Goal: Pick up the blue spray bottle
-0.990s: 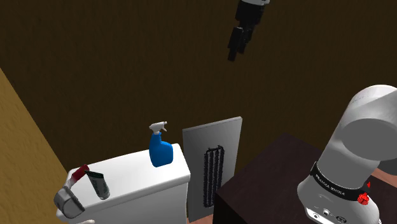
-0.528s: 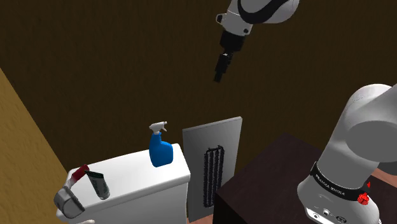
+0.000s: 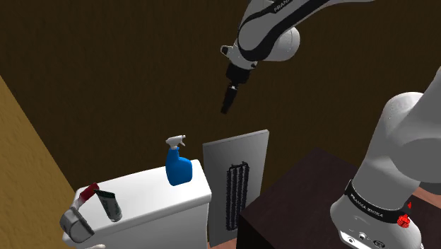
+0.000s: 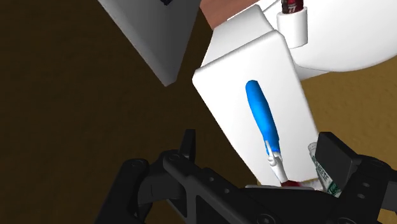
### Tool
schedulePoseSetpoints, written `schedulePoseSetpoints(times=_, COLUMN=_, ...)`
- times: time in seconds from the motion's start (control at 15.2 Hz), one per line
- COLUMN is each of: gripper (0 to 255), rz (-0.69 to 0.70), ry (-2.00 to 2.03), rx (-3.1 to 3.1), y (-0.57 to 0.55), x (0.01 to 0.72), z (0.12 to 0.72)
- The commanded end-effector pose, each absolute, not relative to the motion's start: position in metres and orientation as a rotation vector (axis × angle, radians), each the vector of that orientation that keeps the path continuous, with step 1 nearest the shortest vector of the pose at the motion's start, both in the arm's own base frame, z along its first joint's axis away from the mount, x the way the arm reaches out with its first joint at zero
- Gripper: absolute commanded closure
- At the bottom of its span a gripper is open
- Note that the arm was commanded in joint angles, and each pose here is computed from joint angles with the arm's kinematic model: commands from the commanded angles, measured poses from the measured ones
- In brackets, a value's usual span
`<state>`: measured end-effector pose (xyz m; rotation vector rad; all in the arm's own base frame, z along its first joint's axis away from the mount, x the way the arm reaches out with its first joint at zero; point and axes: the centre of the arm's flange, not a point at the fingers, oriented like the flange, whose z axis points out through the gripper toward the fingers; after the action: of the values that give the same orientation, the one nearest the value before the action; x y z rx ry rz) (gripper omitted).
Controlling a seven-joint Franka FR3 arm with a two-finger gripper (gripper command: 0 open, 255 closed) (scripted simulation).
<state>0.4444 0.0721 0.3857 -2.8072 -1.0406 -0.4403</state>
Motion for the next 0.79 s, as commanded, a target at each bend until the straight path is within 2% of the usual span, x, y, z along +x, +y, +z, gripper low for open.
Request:
schedulePoseSetpoints(times=0.0, gripper=0, rz=-0.456, ry=-1.108, rx=-2.764, y=0.08, x=0.456, z=0.363)
schedulePoseSetpoints(times=0.73, gripper=0, rz=-0.52, ry=-1.431, rx=-2.501, y=0.144, x=0.508, z=0.249)
